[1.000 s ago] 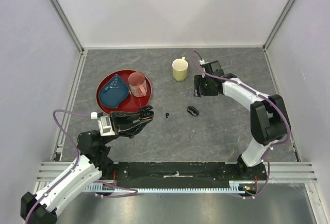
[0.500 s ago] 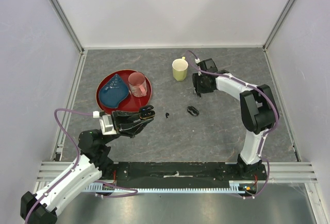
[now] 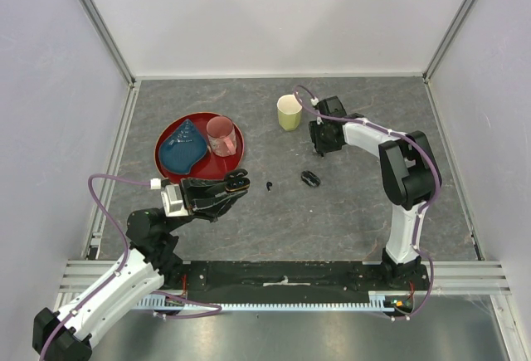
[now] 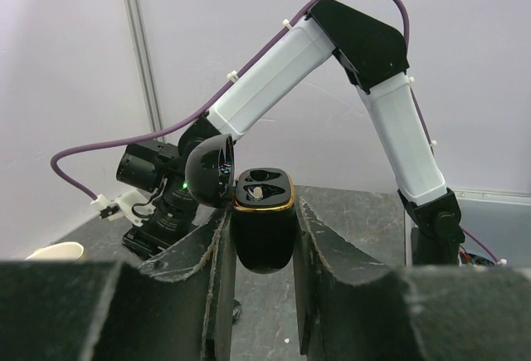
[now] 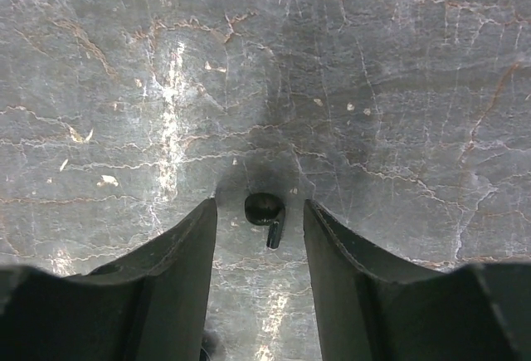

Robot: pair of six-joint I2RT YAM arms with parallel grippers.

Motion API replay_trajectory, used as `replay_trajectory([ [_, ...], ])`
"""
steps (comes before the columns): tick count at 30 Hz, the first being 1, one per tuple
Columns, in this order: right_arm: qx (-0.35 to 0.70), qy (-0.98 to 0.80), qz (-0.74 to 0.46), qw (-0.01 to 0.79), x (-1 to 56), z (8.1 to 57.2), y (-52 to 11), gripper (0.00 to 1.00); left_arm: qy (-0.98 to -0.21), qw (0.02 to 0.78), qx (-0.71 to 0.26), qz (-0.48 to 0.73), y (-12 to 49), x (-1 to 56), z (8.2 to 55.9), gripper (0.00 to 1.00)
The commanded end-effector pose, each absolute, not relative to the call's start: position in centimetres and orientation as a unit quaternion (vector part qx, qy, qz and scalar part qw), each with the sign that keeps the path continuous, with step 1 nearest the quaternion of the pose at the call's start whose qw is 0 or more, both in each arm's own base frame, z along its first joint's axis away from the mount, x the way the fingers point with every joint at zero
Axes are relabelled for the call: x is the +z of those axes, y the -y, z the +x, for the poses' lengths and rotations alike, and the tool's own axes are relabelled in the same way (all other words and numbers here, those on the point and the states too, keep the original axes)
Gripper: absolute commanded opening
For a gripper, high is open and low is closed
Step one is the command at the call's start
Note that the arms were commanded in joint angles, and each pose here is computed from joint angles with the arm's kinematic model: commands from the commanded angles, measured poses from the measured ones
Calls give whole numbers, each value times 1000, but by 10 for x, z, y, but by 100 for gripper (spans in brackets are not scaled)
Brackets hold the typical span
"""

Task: Insert the wireless bluetooth earbuds into the charging case
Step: Pick up the earbud from the center of the board.

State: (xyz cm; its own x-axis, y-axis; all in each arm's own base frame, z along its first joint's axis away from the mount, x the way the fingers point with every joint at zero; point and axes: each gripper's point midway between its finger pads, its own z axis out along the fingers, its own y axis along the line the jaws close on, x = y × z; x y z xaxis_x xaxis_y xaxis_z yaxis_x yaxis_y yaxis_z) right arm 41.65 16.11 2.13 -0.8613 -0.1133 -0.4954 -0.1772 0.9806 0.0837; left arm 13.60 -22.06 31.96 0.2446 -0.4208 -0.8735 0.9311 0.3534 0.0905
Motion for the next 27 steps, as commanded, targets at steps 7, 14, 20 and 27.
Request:
replay_trajectory([
  [7,56,-960,-76,262,21,425,-161,47,-382,742,-450,317,216,330,139,2],
  [14,63,-962,-70,256,17,423,-162,38,-384,740,-453,316,216,329,138,2],
  [20,59,-963,-68,252,16,416,-160,28,-385,743,-451,312,215,329,139,2],
  [27,56,-966,-50,247,19,395,-151,17,-388,741,-452,311,215,328,139,2],
])
